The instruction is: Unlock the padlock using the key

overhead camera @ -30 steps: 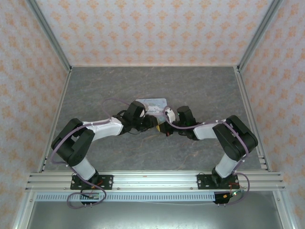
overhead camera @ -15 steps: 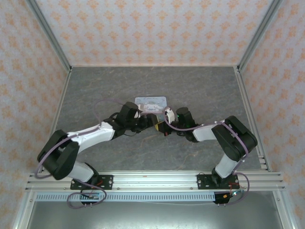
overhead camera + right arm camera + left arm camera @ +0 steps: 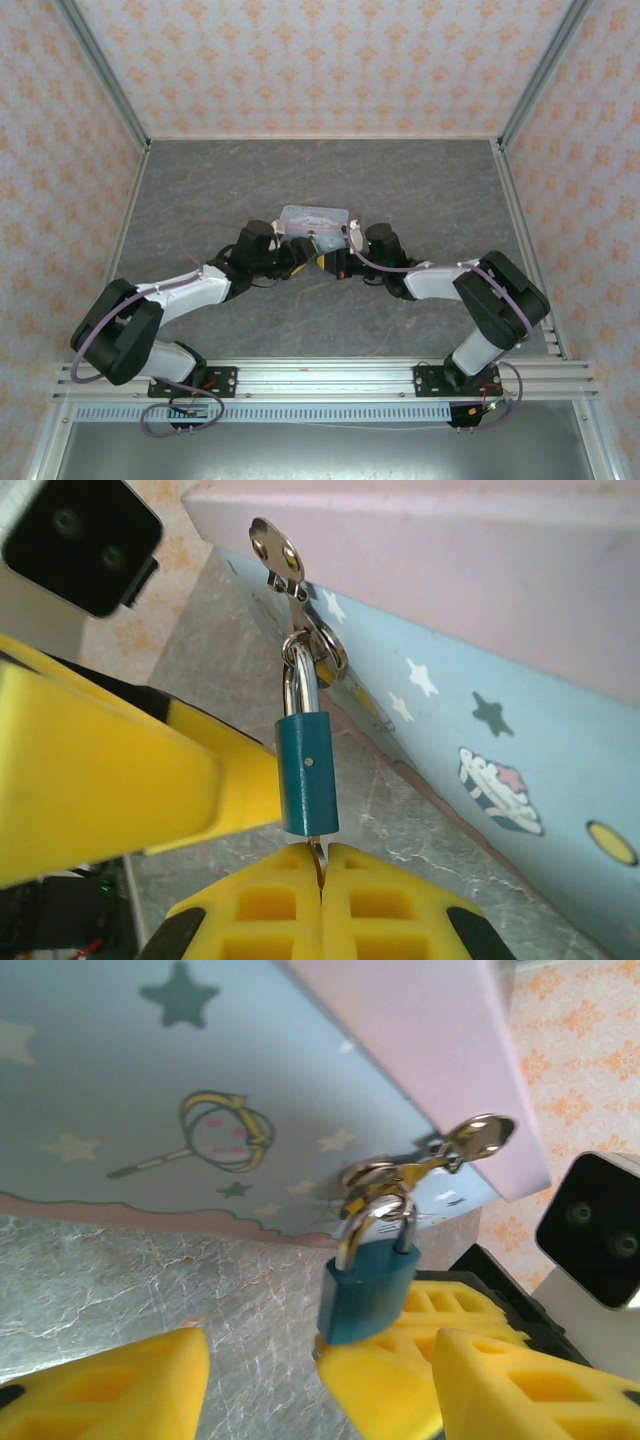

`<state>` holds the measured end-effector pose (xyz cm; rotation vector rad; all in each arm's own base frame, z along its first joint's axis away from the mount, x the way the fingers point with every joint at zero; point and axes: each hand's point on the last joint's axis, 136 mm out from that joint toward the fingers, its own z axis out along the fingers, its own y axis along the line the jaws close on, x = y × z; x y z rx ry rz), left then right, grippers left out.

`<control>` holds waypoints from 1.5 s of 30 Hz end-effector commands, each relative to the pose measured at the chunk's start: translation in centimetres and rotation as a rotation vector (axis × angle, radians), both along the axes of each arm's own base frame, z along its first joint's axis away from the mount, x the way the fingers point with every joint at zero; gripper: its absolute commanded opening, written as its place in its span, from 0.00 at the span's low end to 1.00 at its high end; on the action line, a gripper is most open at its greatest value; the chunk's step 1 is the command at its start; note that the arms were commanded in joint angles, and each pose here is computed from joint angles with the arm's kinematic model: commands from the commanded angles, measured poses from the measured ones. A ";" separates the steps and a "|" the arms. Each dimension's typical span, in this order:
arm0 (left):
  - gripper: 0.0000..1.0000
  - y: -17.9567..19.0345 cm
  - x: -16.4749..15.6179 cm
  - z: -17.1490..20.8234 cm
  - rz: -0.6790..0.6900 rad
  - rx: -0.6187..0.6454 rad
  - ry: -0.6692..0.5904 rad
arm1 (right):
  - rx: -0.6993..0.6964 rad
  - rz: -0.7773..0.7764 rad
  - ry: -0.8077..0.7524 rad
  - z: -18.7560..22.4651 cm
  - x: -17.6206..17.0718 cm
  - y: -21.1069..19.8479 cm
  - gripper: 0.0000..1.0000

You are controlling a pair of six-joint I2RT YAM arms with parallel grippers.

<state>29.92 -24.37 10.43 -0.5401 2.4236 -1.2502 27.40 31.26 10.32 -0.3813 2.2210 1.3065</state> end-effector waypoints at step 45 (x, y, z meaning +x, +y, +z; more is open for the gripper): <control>0.16 -1.6 3.3 1.9 0.095 -0.099 -0.061 | 0.149 -0.060 0.144 5.1 0.4 1.0 0.06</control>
